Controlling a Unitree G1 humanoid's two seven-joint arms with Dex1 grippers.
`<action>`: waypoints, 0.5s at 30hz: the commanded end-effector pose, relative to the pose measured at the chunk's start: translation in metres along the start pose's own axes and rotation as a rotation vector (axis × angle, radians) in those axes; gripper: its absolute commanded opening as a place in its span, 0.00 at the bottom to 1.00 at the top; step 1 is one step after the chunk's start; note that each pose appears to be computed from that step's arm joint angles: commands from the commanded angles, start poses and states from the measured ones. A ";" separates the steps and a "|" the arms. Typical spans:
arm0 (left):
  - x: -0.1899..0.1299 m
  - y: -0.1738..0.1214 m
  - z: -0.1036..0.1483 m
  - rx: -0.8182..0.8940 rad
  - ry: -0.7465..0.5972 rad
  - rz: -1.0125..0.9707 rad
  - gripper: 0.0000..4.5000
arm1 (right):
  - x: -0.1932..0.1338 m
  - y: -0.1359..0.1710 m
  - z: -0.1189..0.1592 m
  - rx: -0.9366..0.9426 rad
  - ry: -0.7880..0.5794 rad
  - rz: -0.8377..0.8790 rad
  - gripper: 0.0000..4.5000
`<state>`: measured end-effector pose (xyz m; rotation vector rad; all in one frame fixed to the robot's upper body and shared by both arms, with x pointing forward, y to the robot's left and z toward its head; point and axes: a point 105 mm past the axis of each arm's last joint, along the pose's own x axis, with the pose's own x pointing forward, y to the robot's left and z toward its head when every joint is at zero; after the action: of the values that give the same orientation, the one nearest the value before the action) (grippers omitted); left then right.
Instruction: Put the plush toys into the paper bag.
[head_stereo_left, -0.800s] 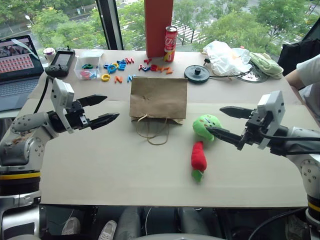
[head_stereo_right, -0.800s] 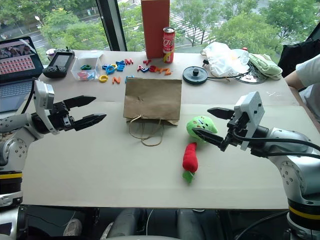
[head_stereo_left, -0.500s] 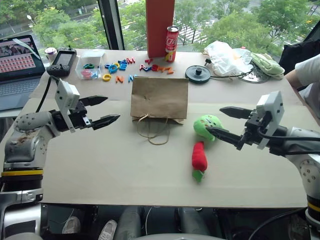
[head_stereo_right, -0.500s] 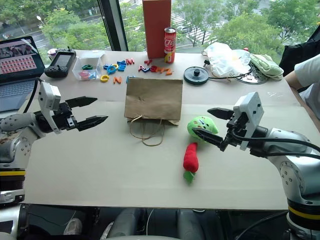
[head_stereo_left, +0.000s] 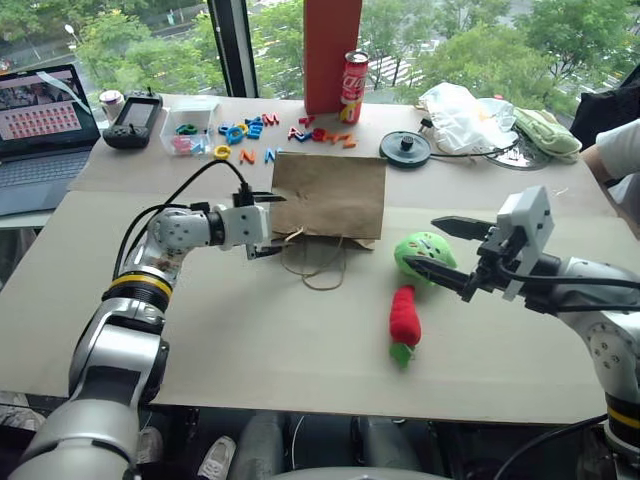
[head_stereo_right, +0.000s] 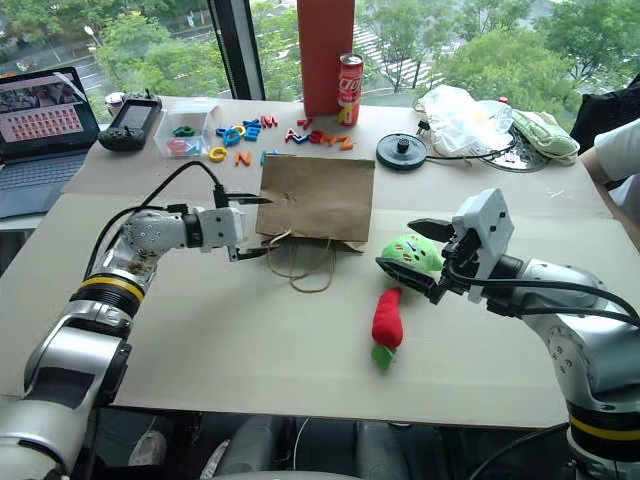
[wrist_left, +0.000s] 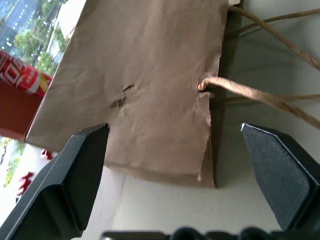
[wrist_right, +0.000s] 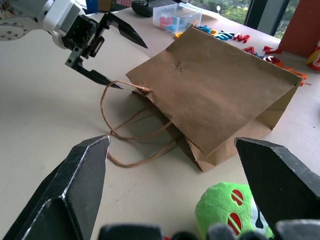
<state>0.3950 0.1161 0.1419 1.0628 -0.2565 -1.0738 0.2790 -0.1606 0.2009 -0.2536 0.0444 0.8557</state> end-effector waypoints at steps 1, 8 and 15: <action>0.012 0.006 0.012 0.062 -0.045 0.024 1.00 | -0.003 0.001 0.009 -0.037 -0.026 -0.027 0.99; 0.014 0.003 0.016 0.078 -0.080 0.017 0.95 | -0.004 0.003 0.009 -0.032 -0.030 -0.048 1.00; 0.009 -0.003 0.009 0.063 -0.057 -0.007 0.43 | -0.004 0.003 0.008 -0.027 -0.035 -0.061 1.00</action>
<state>0.3899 0.0997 0.1306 1.0782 -0.3061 -1.1346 0.2777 -0.1615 0.1973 -0.2490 0.0446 0.7994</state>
